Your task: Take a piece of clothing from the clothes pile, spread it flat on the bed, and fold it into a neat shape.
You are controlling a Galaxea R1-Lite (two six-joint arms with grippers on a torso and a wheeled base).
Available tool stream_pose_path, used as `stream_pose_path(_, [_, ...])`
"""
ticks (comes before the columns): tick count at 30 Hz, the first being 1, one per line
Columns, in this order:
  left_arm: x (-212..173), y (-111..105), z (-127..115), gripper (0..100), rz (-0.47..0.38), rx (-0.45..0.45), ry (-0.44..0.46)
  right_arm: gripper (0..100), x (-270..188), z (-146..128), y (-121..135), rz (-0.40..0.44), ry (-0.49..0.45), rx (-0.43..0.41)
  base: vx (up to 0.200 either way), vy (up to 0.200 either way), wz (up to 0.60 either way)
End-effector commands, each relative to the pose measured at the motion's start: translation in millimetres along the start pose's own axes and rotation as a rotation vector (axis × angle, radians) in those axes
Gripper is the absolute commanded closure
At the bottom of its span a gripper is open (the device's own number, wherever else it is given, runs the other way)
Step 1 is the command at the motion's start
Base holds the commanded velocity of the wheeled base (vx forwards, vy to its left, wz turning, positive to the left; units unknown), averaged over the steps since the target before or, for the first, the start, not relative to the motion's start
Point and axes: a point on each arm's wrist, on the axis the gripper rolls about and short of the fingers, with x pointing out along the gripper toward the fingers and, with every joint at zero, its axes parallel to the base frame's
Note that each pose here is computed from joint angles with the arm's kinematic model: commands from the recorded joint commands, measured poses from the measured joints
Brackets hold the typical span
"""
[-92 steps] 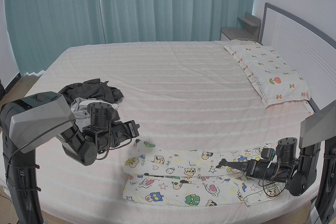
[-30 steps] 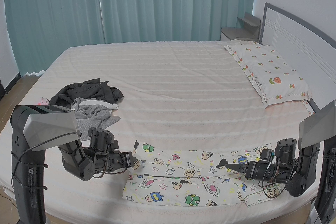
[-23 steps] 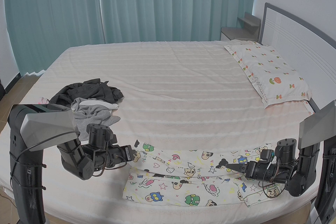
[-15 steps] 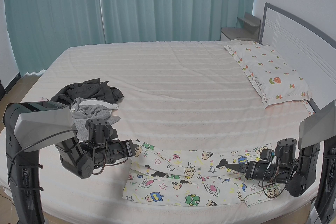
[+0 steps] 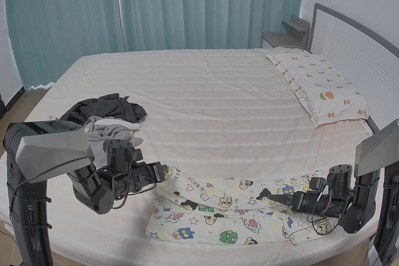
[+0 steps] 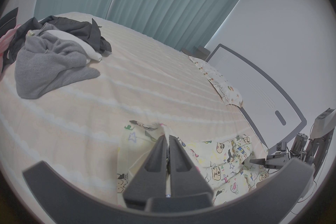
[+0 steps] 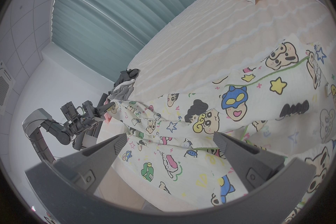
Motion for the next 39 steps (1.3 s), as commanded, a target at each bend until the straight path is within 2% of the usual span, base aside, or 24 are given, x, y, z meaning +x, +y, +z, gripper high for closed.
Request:
stream_pose_path(1, [-9.9, 5.4, -14.2, 100, 0.026, -0.01, 0.049, 0, -0.4, 1.3, 1.2, 0.009, -0.013, -0.007, 0.0, 0.0, 0.0])
stream_pose_path(5, [-20.4, 11.0, -29.2, 100, 0.039, -0.013, 0.078, 0, -0.5, 1.5, 1.5, 0.01, -0.014, -0.008, 0.0, 0.0, 0.0])
stream_pose_path(12, [-16.1, 26.9, -53.5, 100, 0.089, -0.015, 0.104, 0, -0.8, 1.2, 1.4, 0.009, -0.013, -0.007, 0.0, 0.0, 0.0])
stream_pose_path(18, [-21.6, 31.4, -65.2, 100, 0.117, -0.017, 0.15, 0, -1.0, 1.5, 1.6, 0.01, -0.014, -0.008, 0.0, 0.0, 0.0])
stream_pose_path(19, [-21.6, 31.4, -65.2, 0, 0.117, -0.017, 0.15, 0, -1.0, 1.5, 1.6, 0.01, -0.014, -0.009, 0.0, 0.0, 0.0])
stream_pose_path(25, [-28.1, 33.5, -69.9, 0, 0.133, -0.018, 0.174, 0, -1.2, 1.2, 1.6, 0.009, -0.013, -0.007, 0.0, 0.0, 0.0])
stream_pose_path(29, [-28.9, 33.2, -66.1, 0, 0.138, -0.025, 0.156, 0, -1.4, 1.4, 1.8, 0.01, -0.014, -0.009, 0.0, 0.0, 0.0])
stream_pose_path(32, [-28.9, 28.1, -57.4, 0, 0.12, -0.068, 0.122, 0, -1.4, 1.4, 1.8, 0.01, -0.014, -0.009, 0.0, 0.0, 0.0])
stream_pose_path(35, [-17.4, 23.0, -52.1, 0, 0.098, -0.079, 0.093, 0, -1.4, 1.4, 1.8, 0.01, -0.014, -0.009, 0.0, 0.0, 0.0])
stream_pose_path(39, [3.5, 17.8, -58.4, 0, 0.104, -0.059, 0.102, 0, -1.6, 1.1, 1.8, 0.009, -0.013, -0.012, 0.0, 0.0, 0.0])
